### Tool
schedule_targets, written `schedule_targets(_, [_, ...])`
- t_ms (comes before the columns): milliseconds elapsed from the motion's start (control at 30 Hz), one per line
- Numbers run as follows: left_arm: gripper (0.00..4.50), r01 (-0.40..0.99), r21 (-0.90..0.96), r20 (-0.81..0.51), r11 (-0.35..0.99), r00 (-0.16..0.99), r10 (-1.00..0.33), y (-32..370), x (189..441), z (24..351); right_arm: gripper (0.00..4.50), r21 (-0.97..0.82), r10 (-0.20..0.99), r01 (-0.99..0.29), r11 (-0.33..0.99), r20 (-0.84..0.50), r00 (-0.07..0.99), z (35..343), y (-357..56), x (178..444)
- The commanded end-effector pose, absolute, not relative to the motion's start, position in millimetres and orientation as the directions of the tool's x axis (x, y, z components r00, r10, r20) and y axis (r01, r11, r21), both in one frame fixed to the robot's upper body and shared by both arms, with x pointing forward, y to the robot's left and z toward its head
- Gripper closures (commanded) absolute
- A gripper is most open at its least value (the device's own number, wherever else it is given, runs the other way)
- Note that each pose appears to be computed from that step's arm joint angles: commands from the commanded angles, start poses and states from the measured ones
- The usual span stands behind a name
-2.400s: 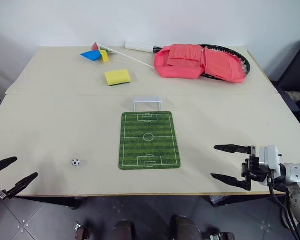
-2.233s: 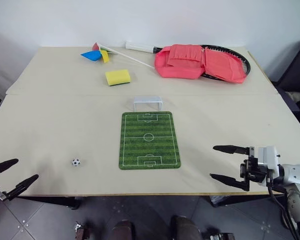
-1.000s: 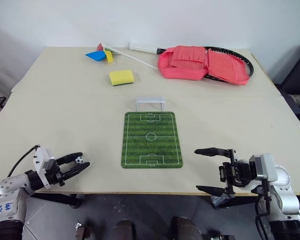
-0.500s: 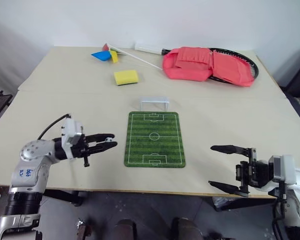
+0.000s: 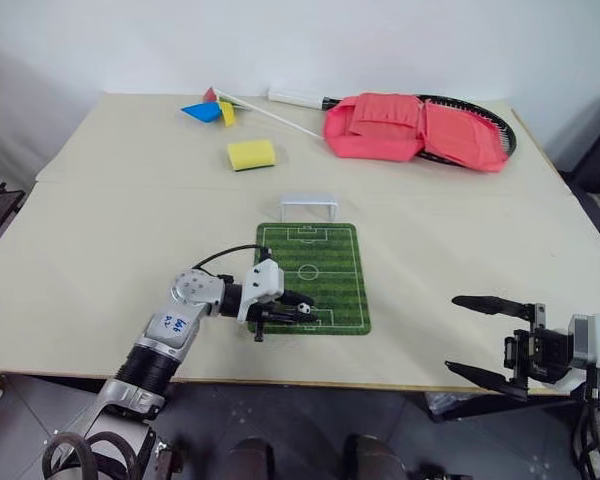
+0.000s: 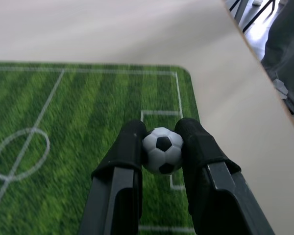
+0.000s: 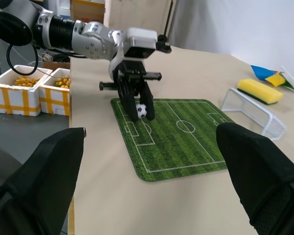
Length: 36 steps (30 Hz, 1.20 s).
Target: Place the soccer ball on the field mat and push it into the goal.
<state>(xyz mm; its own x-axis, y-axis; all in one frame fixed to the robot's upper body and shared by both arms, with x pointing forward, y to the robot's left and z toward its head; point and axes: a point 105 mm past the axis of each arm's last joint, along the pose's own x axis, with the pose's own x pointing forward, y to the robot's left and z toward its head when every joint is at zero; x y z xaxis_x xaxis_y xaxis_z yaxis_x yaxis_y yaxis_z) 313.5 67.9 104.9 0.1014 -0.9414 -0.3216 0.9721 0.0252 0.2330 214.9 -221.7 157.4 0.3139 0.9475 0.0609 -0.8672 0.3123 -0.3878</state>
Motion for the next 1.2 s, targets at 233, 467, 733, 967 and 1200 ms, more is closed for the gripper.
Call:
schedule_targets(233, [3.65,0.97,0.243,-0.303,-0.005,0.071,-0.95,56.3,311.4,100.3,0.0,-0.404,0.936,-0.847,0.346,0.086,0.341,148.8,-227.1,202.0])
schedule_targets(467, [3.65,0.978,0.204,-0.323,-0.033,0.035,-0.946,55.2,306.5,92.9,0.0,-0.397,0.934,-0.847,0.354,0.098,0.344,144.6,-224.8,200.7])
schedule_targets(733, [1.82,0.966,0.257,-0.282,-0.019,0.056,-0.958,50.0,309.3,99.7,0.0,-0.39,0.934,-0.85,0.355,0.11,0.339,141.9,-219.8,204.2])
schedule_targets(967, [1.82,0.96,0.278,-0.236,-0.024,0.044,-0.971,50.3,305.9,110.6,0.0,-0.381,0.936,-0.855,0.352,0.115,0.334,140.4,-216.2,206.6])
schedule_targets(1200, [1.82,0.949,0.308,-0.072,0.069,0.095,-0.993,68.9,302.5,152.2,0.0,-0.384,0.931,-0.849,0.364,0.124,0.343,142.2,-217.4,210.5])
